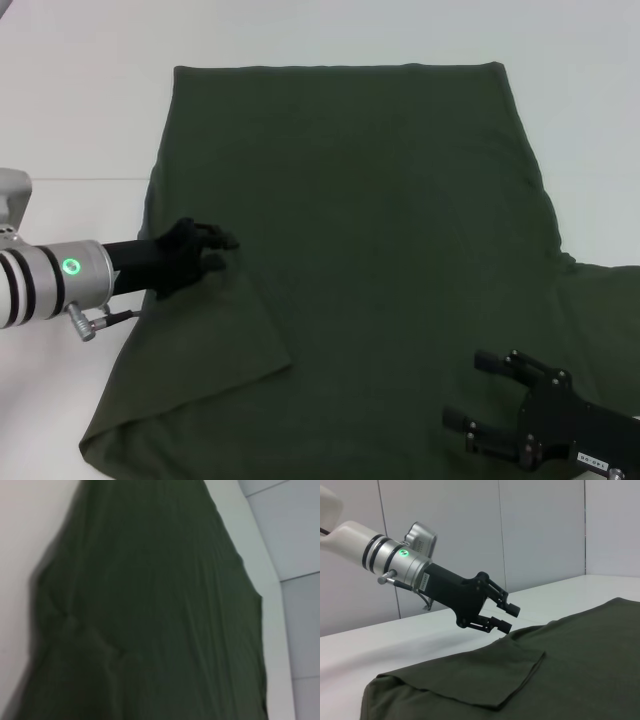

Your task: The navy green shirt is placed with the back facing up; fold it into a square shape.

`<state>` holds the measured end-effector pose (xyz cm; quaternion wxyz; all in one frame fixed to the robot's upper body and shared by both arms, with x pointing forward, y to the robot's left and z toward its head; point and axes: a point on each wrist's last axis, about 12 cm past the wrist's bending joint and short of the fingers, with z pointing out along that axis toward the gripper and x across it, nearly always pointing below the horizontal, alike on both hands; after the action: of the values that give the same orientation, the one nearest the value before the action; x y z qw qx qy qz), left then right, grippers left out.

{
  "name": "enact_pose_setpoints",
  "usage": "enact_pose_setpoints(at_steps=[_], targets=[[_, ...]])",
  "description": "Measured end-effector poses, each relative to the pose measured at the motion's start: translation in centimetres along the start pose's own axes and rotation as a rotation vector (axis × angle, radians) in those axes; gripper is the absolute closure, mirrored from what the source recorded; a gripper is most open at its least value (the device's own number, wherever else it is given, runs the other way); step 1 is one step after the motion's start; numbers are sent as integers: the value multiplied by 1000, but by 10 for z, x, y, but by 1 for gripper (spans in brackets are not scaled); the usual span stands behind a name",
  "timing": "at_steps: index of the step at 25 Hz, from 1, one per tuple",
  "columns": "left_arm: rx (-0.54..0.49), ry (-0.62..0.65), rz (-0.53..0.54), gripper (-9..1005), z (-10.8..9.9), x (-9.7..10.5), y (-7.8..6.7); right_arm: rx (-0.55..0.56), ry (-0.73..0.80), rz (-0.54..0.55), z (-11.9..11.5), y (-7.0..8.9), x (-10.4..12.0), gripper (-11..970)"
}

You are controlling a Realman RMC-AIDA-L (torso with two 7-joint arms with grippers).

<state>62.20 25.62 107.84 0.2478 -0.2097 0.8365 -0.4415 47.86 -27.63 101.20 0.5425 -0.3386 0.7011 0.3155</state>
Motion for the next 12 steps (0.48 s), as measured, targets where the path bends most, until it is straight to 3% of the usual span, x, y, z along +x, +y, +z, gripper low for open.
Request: enact_pose_setpoints(at_steps=[5,12], targets=[[102,19,47,556,-9,5,-1,20,-14,6,-1,-1,-1,74],[276,95,287,534,-48,20,14,34,-38,28,-3,-2,-2,74]])
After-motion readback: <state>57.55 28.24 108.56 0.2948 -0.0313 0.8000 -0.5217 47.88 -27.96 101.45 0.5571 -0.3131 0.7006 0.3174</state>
